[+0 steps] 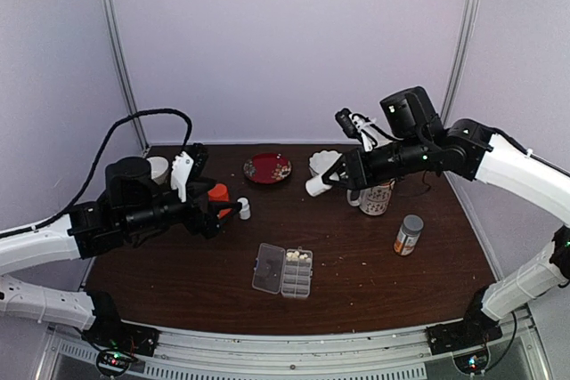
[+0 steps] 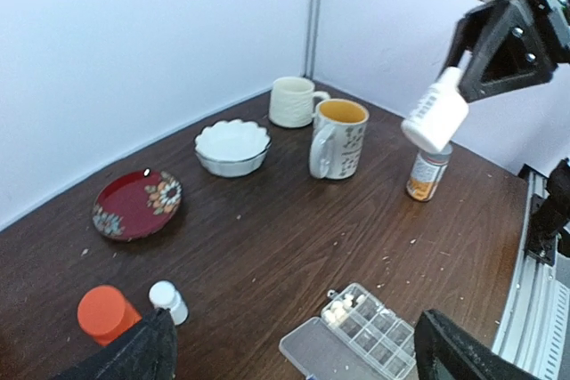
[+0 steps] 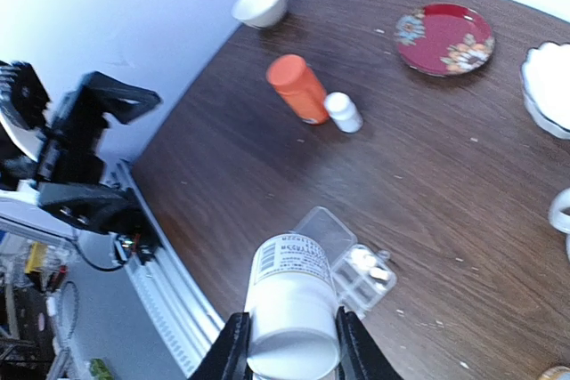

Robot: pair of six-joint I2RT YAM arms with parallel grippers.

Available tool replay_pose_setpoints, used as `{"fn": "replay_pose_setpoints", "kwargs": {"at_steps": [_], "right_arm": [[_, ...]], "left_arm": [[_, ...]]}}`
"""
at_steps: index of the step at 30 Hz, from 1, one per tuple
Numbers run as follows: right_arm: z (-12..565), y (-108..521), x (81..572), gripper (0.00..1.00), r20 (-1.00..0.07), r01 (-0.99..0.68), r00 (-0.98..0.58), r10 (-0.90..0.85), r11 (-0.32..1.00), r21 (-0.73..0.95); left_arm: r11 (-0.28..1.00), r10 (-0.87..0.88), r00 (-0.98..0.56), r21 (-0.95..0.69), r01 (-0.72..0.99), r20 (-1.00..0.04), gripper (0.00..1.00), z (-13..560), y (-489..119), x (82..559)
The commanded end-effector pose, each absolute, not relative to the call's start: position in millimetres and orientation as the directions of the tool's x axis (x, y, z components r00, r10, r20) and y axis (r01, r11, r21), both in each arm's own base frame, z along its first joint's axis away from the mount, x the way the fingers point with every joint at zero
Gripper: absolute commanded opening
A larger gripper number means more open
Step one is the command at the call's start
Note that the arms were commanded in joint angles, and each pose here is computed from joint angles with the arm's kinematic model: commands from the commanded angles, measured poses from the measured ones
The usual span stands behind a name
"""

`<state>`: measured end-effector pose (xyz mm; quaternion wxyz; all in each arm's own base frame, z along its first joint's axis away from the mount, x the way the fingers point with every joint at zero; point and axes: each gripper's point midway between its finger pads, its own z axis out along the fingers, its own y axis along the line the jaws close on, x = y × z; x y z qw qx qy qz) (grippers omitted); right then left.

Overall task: Sort the pills into containers
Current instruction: Pass from the right arm to the left

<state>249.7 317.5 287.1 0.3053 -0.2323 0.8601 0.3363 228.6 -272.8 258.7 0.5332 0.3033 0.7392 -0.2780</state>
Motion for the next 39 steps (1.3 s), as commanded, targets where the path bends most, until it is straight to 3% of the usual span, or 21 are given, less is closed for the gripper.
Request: {"fn": "replay_pose_setpoints", "kwargs": {"at_steps": [1,5,7,14,21,32,39], "right_arm": [[327,360,223,0.15,-0.693,-0.646,-0.715,-0.086,0.460,0.609],[336,381,207,0.14,-0.680,-0.652,-0.730,-0.072,0.373,0.660],[336,390,201,0.13,-0.668,-0.648,-0.741,-0.074,0.339,0.682],[339,411,183,0.12,-0.657,-0.657,-0.747,-0.098,0.257,0.709],[344,425,169,0.12,-0.660,-0.672,-0.740,-0.130,0.196,0.714],[345,434,161,0.12,-0.655,-0.675,-0.738,-0.165,0.156,0.721],[347,436,160,0.11,-0.655,-0.675,-0.738,-0.164,0.145,0.724]], "left_arm": [[0.511,0.055,0.023,0.048,0.858,-0.998,0.95,297,-301,196],[0.359,0.075,0.280,0.288,0.888,-0.957,0.95,296,-322,154],[0.349,0.090,0.326,0.336,0.875,-0.941,0.94,296,-326,151],[0.430,0.011,0.387,0.354,0.831,-0.922,0.82,313,-321,156],[0.434,0.009,0.407,0.371,0.821,-0.913,0.79,320,-325,158],[0.434,0.013,0.409,0.374,0.820,-0.912,0.51,320,-326,159],[0.427,0.026,0.399,0.371,0.824,-0.916,0.62,315,-327,160]]}}
